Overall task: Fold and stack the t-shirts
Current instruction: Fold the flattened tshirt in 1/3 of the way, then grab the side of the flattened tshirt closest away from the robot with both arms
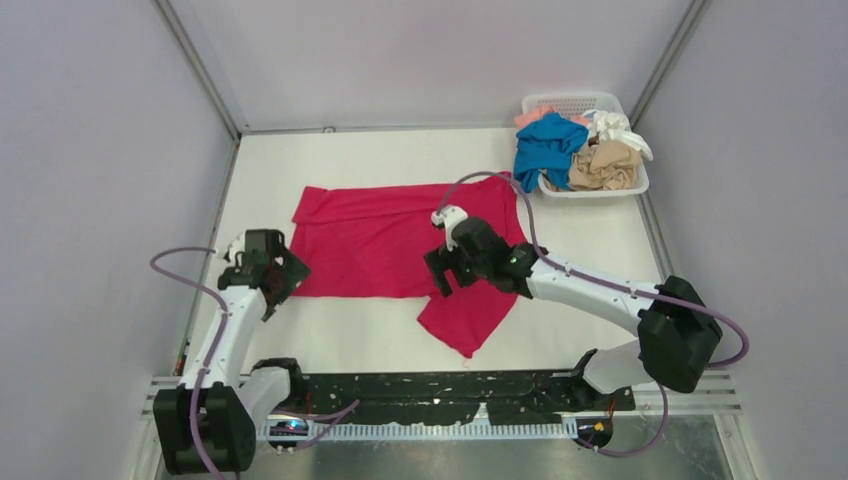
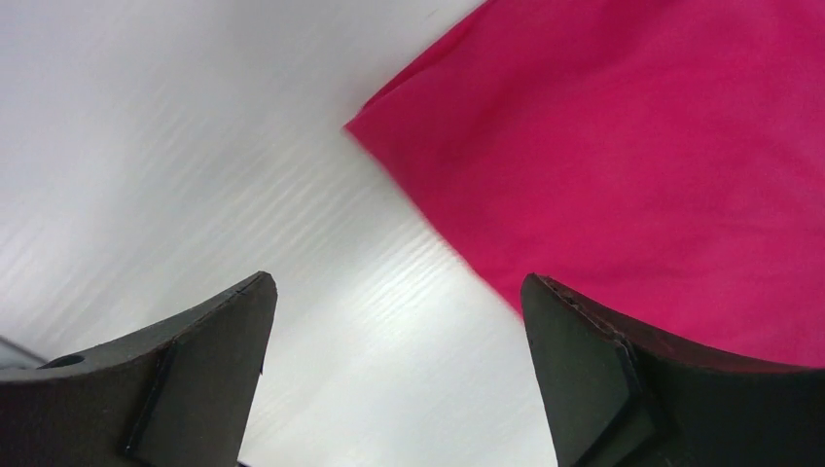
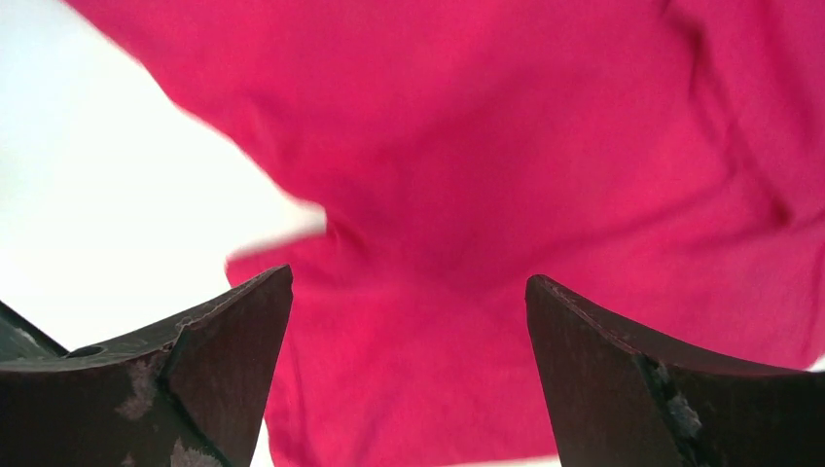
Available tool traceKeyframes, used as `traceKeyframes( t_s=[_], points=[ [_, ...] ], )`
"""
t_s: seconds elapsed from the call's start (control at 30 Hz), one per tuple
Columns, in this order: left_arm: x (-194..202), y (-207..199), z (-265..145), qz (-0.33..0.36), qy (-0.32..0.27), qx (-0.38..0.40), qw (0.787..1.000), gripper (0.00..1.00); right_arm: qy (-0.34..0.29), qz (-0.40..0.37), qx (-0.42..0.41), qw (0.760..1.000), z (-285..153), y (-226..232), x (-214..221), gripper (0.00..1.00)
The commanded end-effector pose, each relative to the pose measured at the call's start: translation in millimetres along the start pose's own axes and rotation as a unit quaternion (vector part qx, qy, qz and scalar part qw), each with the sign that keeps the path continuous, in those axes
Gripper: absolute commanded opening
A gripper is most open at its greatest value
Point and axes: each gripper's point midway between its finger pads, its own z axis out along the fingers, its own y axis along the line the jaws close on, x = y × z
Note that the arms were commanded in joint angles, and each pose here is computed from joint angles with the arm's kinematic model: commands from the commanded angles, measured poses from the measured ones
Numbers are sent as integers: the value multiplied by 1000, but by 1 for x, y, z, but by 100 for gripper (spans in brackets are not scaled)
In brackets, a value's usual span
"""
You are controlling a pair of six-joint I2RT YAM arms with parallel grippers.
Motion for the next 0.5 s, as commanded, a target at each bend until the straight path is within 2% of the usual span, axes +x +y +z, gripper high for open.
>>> traceKeyframes(
  t_s=[0.0,0.1,0.2,0.3,0.4,0.47],
  points=[
    [6,24,12,-52,-43,-28,997,99,-11,21,53,998,-26,-8,20,95],
    [1,27,26,-76,-48,-43,995,99,-19,8,24,1000,-34,8,30,95],
    [-4,21,38,-96,-35,-61,993,89,-26,3,4,1000,-43,13,40,95],
    [-8,11,51,-117,-24,-71,990,85,-28,5,-21,999,-50,19,49,95],
    [-8,5,64,-140,-14,-82,987,77,-30,13,-18,999,-56,15,60,95],
    [-6,4,68,-151,-9,-87,985,68,-31,13,-9,999,-60,10,62,95]
  ],
)
